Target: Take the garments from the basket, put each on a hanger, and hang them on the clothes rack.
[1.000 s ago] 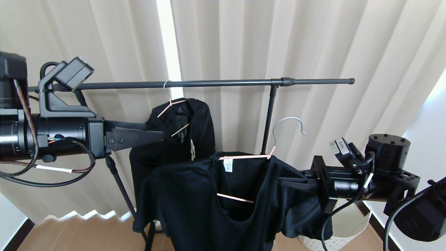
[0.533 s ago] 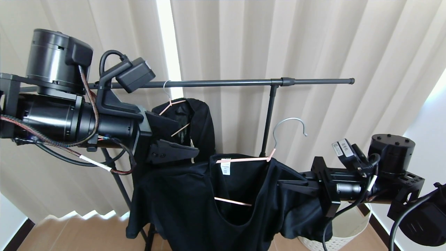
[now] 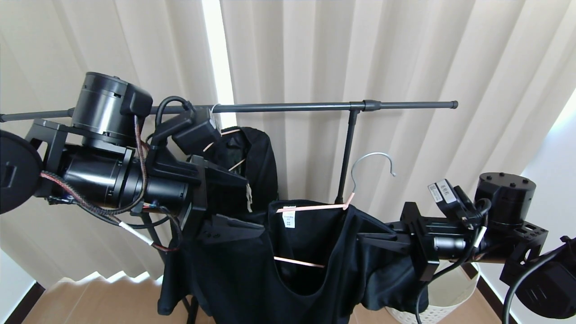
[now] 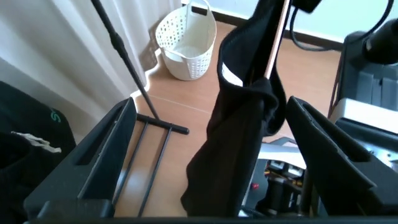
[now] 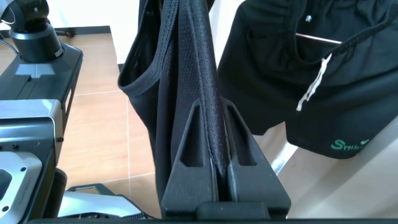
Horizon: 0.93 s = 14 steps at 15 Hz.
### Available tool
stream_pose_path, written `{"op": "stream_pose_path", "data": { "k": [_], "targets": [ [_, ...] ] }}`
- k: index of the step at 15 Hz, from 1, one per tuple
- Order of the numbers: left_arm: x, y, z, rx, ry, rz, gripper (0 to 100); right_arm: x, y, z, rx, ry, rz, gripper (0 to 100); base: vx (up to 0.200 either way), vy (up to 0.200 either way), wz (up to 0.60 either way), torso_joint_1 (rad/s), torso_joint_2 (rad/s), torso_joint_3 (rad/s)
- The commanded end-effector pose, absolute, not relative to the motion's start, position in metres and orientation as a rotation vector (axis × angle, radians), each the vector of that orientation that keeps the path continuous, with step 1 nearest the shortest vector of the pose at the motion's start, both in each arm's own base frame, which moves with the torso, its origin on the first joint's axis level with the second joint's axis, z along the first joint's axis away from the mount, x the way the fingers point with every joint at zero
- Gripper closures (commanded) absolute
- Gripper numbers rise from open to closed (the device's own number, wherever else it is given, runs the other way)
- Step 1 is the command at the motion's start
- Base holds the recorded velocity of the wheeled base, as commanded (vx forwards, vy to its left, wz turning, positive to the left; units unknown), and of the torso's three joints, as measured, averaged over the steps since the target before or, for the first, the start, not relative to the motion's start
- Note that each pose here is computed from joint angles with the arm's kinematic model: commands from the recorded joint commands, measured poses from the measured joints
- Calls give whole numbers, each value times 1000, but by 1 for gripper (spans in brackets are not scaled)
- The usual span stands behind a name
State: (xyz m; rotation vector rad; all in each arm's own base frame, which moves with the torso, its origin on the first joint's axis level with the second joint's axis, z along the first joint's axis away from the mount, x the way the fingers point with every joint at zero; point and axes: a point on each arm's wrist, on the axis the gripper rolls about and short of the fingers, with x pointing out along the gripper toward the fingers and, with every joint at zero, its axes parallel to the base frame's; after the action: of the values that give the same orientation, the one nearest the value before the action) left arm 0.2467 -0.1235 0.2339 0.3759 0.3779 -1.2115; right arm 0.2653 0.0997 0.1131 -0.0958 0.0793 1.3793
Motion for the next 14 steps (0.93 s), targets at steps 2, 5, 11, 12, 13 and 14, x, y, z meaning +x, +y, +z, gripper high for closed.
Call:
{"op": "stream_pose_path", "data": {
  "k": [2,5,11,12,13,14],
  "targets": [
    [239,-120,224,398,391,-1235,0,264,99,115,-99,73,1380,100,0,0,0,0,0,0],
    [238,-124,220,423,382,-1255,0,263,100,117,-102,66,1382,100,0,0,0,0,0,0],
    [242,-130,210,425,416,-1275,0,256,98,127,-117,30,1382,100,0,0,0,0,0,0],
    [243,-131,208,424,422,-1279,0,256,98,128,-118,27,1382,100,0,0,0,0,0,0],
    [242,-134,207,426,422,-1286,0,255,98,129,-119,24,1382,100,0,0,0,0,0,0],
    [241,-134,207,425,426,-1289,100,255,98,129,-120,23,1382,100,0,0,0,0,0,0]
  ]
}}
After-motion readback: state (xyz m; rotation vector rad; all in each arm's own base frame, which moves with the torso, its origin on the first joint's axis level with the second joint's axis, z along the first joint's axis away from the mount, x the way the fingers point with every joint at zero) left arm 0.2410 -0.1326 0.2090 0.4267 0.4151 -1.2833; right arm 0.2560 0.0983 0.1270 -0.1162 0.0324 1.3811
